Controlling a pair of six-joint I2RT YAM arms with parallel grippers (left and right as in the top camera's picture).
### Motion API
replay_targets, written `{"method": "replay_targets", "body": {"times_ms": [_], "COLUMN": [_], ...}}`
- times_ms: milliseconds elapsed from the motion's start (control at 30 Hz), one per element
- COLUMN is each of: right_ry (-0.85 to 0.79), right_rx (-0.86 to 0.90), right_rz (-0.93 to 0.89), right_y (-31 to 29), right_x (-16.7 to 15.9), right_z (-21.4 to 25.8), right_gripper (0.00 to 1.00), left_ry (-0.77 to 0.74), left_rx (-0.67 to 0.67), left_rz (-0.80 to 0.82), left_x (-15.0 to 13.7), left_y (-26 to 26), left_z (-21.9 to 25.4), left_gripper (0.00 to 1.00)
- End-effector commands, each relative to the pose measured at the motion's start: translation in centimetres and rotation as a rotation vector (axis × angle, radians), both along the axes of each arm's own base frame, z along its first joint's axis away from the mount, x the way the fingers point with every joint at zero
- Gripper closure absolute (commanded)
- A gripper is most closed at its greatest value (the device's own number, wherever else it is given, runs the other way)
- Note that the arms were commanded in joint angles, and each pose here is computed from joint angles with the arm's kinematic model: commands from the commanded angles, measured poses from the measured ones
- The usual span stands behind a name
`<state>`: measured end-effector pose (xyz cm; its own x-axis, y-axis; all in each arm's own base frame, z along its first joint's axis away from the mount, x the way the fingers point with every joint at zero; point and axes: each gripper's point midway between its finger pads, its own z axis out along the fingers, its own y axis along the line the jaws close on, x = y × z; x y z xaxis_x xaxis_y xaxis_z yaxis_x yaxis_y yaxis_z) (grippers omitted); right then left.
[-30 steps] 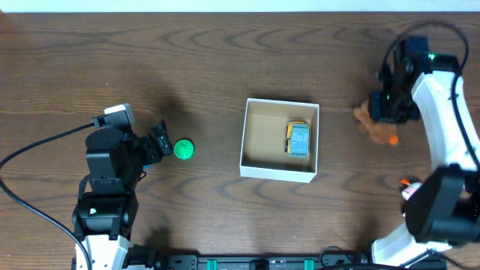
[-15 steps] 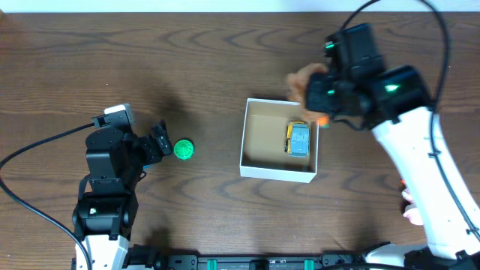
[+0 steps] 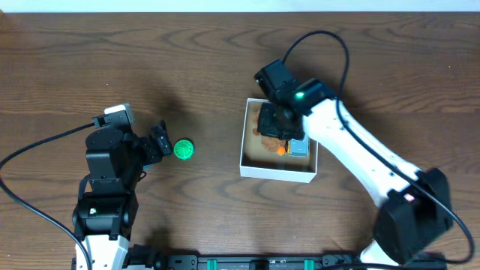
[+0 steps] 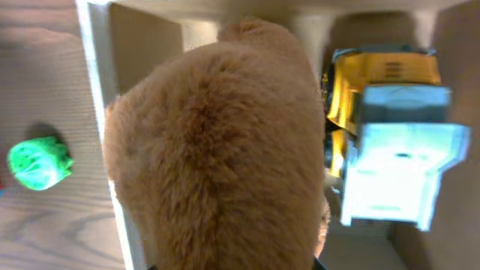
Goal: Pack container
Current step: 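Lower the bear into the box beside the truck and open right gripper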
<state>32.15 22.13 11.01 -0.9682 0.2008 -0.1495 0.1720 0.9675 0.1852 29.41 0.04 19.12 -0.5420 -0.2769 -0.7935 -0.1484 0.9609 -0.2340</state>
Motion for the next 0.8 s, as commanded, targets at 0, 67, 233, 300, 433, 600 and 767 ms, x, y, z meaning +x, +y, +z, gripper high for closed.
{"method": "replay_targets", "body": {"times_ms": [0, 67, 233, 300, 433, 600, 767], "right_ry": [0.014, 0.027, 0.079, 0.09, 0.082, 0.053, -0.012], "right_rx": [-0.047, -0.075, -0.114, -0.121, -0.12, -0.112, -0.089], "right_rz": [-0.042, -0.043, -0.04, -0.042, -0.022, 0.027, 0.081], "right_y": [-0.7, -1.3, -2.1, -2.2, -2.0, -1.9, -1.3], "right_x": [0.5, 0.8, 0.8, 0.8, 1.1, 1.6, 2.6], "right_z": [-1.5, -2.5, -4.6, -5.1, -5.3, -4.5, -1.2], "right_gripper": [0.99, 0.99, 0.95, 0.76, 0.6, 0.41, 0.33], "left_ry": [-0.026, -0.026, -0.026, -0.026, -0.026, -0.026, -0.026], "left_rx": [0.003, 0.003, 0.003, 0.003, 0.003, 0.003, 0.003], "left_rz": [0.014, 0.014, 0.014, 0.014, 0.014, 0.014, 0.014], "left_x": [0.3, 0.3, 0.3, 0.3, 0.3, 0.3, 0.3], "left_y": [0.3, 0.3, 0.3, 0.3, 0.3, 0.3, 0.3], "left_z": [1.2, 1.2, 1.2, 1.2, 1.2, 1.2, 1.2], "left_gripper": [0.02, 0.02, 0.02, 0.02, 0.02, 0.02, 0.02]}}
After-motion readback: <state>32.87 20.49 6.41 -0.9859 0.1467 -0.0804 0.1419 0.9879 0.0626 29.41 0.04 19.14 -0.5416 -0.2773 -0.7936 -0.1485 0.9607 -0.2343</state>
